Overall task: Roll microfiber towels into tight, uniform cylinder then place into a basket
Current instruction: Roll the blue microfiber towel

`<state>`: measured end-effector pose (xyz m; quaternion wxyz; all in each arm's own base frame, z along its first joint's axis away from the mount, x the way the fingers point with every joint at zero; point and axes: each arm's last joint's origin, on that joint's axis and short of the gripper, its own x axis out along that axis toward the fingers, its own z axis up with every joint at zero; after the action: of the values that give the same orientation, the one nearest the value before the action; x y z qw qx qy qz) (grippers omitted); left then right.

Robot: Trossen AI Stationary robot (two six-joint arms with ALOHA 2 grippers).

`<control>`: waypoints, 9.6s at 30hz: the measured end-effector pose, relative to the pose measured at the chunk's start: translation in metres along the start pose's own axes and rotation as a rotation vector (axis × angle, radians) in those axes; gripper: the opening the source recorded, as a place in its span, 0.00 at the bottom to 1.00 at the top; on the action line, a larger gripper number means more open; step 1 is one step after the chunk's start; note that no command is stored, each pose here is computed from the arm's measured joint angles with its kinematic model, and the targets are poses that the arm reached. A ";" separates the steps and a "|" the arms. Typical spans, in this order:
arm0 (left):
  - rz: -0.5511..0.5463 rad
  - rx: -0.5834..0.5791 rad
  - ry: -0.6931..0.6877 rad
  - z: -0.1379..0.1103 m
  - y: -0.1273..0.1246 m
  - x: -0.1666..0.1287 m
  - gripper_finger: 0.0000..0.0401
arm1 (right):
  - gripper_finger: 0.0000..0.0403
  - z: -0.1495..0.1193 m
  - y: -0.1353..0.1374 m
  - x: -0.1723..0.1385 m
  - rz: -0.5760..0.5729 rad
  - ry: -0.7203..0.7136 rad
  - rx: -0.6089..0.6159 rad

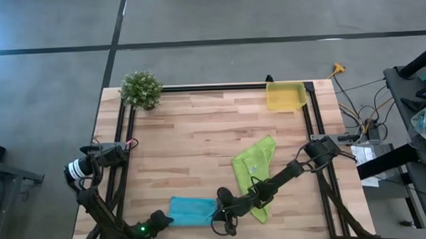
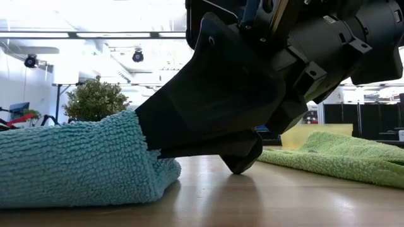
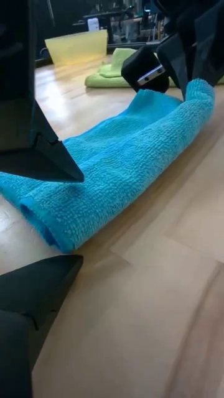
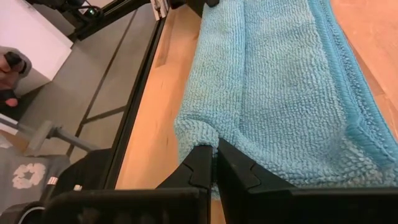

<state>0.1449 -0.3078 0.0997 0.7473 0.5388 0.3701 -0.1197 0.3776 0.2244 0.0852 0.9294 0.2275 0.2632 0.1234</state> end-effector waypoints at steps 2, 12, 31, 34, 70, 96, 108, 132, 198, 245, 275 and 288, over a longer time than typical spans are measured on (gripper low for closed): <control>0.004 -0.003 0.005 -0.001 -0.001 0.002 0.46 | 0.02 0.000 0.000 0.000 0.000 0.000 -0.001; -0.023 -0.185 0.015 0.002 0.003 0.007 0.16 | 0.02 0.000 0.001 0.001 0.000 0.001 0.000; -0.090 -0.858 -0.022 -0.009 0.026 -0.021 0.02 | 0.02 0.005 0.007 -0.001 0.055 -0.061 0.244; -0.066 -0.976 -0.056 -0.015 0.029 -0.027 0.02 | 0.02 0.002 0.009 -0.003 0.044 -0.074 0.278; -0.325 -1.801 -0.372 -0.079 0.010 0.011 0.02 | 0.02 -0.031 0.008 -0.013 -0.090 0.006 0.119; -0.363 -1.792 -0.334 -0.080 0.013 0.014 0.02 | 0.36 0.013 0.088 -0.040 -0.454 0.362 -1.086; -0.500 -1.841 -0.280 -0.079 0.032 0.015 0.02 | 0.34 -0.020 0.108 -0.012 -0.655 0.544 -1.958; -0.609 -2.003 -0.185 -0.092 0.054 0.016 0.02 | 0.25 -0.015 0.076 0.013 -0.519 0.725 -2.227; -0.578 -1.925 -0.126 -0.094 0.065 0.027 0.02 | 0.02 0.017 -0.077 -0.041 0.164 0.160 -0.367; -0.389 -1.012 -0.032 -0.088 0.114 0.015 0.22 | 0.02 -0.014 -0.070 -0.038 0.036 0.211 -0.136; 0.088 -0.333 -0.139 -0.044 0.099 0.033 0.55 | 0.02 -0.014 -0.070 -0.039 0.014 0.206 -0.093; -0.113 -0.506 -0.049 -0.033 0.134 0.051 0.70 | 0.02 -0.012 -0.070 -0.038 -0.003 0.185 -0.089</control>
<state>0.2439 -0.2147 0.1557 0.8593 0.3101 0.3993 -0.0779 0.3467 0.1546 0.0581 0.9105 0.1735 0.3423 0.1540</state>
